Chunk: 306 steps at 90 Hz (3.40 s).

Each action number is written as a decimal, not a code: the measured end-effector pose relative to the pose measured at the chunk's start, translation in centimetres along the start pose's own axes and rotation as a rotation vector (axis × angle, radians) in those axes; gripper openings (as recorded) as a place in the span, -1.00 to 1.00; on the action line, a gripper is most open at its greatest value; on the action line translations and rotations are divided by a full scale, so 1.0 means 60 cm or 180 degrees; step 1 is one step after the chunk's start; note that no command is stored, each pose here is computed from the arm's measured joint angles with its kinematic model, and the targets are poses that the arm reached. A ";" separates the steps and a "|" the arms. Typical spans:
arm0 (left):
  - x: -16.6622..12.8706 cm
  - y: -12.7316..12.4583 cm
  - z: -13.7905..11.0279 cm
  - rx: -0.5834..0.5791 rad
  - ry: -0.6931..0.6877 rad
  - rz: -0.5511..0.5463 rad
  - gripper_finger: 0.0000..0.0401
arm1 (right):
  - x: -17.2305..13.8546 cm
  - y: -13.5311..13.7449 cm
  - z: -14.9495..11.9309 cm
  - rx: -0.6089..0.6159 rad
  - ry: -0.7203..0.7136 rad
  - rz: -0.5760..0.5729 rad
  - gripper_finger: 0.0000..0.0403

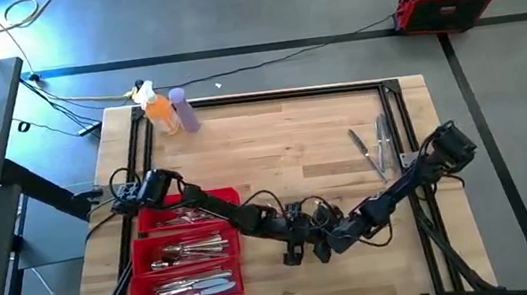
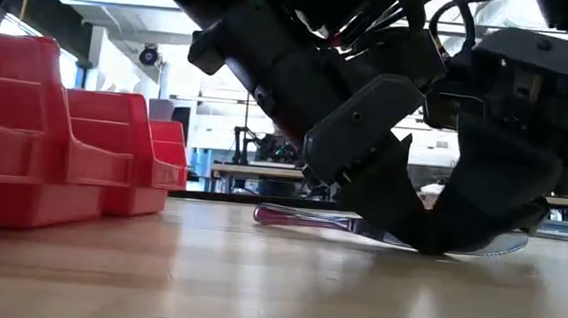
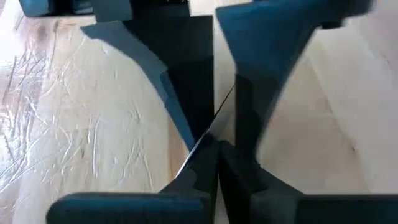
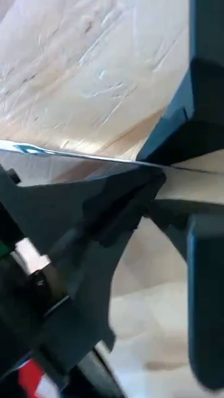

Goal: Sort silverware
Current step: Put the silver knife in the bottom red bin

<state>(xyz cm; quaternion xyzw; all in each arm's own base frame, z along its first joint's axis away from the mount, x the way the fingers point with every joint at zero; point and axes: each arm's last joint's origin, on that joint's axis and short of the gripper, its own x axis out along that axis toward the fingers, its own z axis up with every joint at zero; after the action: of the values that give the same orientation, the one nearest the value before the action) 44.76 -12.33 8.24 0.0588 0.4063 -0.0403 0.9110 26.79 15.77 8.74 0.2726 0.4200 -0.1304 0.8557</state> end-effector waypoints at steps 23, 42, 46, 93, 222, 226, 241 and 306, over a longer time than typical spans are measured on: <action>-0.031 -0.003 0.018 0.0030 0.0015 0.0063 -1.00 | -0.006 0.000 -0.009 -0.0165 0.0133 -0.0269 -0.99; -0.110 -0.022 0.034 0.0350 0.0323 0.0104 -1.00 | -0.006 0.000 -0.008 -0.0174 0.0123 -0.0277 -1.00; -0.127 -0.027 0.035 0.0433 0.0416 0.0187 -0.99 | -0.007 0.002 -0.007 -0.0202 0.0125 -0.0277 -1.00; -0.085 -0.001 -0.003 0.0489 0.0909 0.0276 -0.19 | -0.008 0.010 -0.003 -0.0376 0.0123 -0.0301 -1.00; -0.519 -0.293 -0.010 -0.0693 0.0853 -0.0340 -1.00 | -0.307 0.127 -0.046 -0.1364 -0.2556 0.0278 -0.33; -0.521 -0.300 -0.033 -0.0726 0.0996 -0.0236 -1.00 | -0.306 0.127 -0.043 -0.1351 -0.2551 0.0282 -0.33; -0.519 -0.306 -0.105 -0.0642 0.1440 0.0138 -1.00 | -0.298 0.126 -0.037 -0.1320 -0.2414 0.0400 -0.33; -0.481 -0.250 -0.169 -0.0594 0.1809 0.0626 -0.49 | -0.235 0.094 -0.010 -0.0768 -0.1938 0.0180 -0.33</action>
<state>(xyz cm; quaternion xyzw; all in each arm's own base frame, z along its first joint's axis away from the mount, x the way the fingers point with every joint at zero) 16.24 -24.99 21.86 0.0228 0.6389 0.1035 0.7619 20.31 20.68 21.57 0.1293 0.1496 -0.1313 0.9714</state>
